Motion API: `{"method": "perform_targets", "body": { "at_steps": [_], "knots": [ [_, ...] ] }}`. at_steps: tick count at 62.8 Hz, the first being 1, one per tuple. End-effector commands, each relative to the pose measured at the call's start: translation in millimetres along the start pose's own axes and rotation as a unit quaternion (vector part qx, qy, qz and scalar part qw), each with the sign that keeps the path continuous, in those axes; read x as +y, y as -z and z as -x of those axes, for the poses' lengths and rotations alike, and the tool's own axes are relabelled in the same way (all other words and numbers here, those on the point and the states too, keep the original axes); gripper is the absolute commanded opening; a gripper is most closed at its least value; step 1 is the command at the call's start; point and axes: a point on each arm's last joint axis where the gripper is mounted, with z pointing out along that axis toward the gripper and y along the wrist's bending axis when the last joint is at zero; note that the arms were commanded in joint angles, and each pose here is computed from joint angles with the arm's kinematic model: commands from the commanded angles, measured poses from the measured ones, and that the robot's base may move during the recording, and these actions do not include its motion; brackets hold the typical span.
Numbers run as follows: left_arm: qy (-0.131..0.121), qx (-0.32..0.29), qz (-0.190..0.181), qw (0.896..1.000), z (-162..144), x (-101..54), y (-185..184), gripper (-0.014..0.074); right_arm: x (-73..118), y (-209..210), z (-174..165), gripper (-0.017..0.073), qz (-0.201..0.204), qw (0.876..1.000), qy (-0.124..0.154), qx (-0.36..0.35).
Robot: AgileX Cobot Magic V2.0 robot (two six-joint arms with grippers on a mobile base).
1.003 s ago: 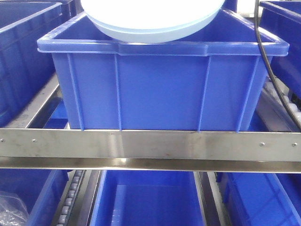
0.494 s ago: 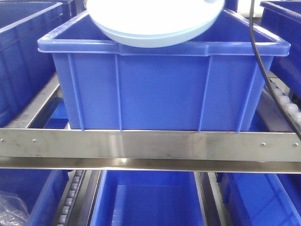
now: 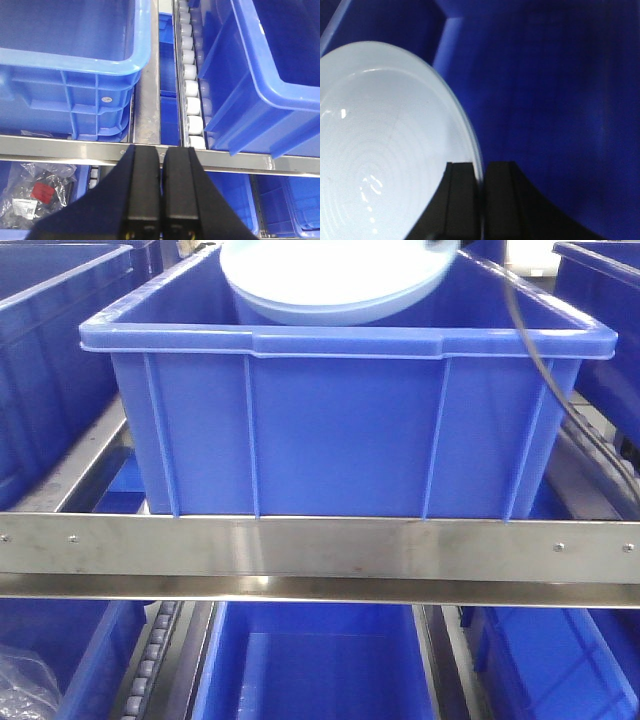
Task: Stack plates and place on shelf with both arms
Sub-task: 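Lower the plates with the right gripper into the blue bin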
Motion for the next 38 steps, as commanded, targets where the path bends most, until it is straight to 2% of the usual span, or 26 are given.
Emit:
{"method": "perform_targets", "body": {
  "at_steps": [1, 22, 38],
  "knots": [
    [0.005, -0.053, -0.006, 0.999, 16, -2.6, 4, 0.0090, 7.9, 11, 39, 0.0033, 0.019, 0.995, -0.006, -0.097],
    [0.005, -0.053, -0.006, 0.999, 16, -2.6, 4, 0.0090, -4.2, -43, 62, 0.0033, 0.010, 0.994, -0.010, -0.109],
    [0.005, -0.053, -0.006, 0.999, 16, -2.6, 4, 0.0090, -15.2, -78, 52, 0.0033, 0.000, 0.996, -0.014, -0.089]
  ]
}}
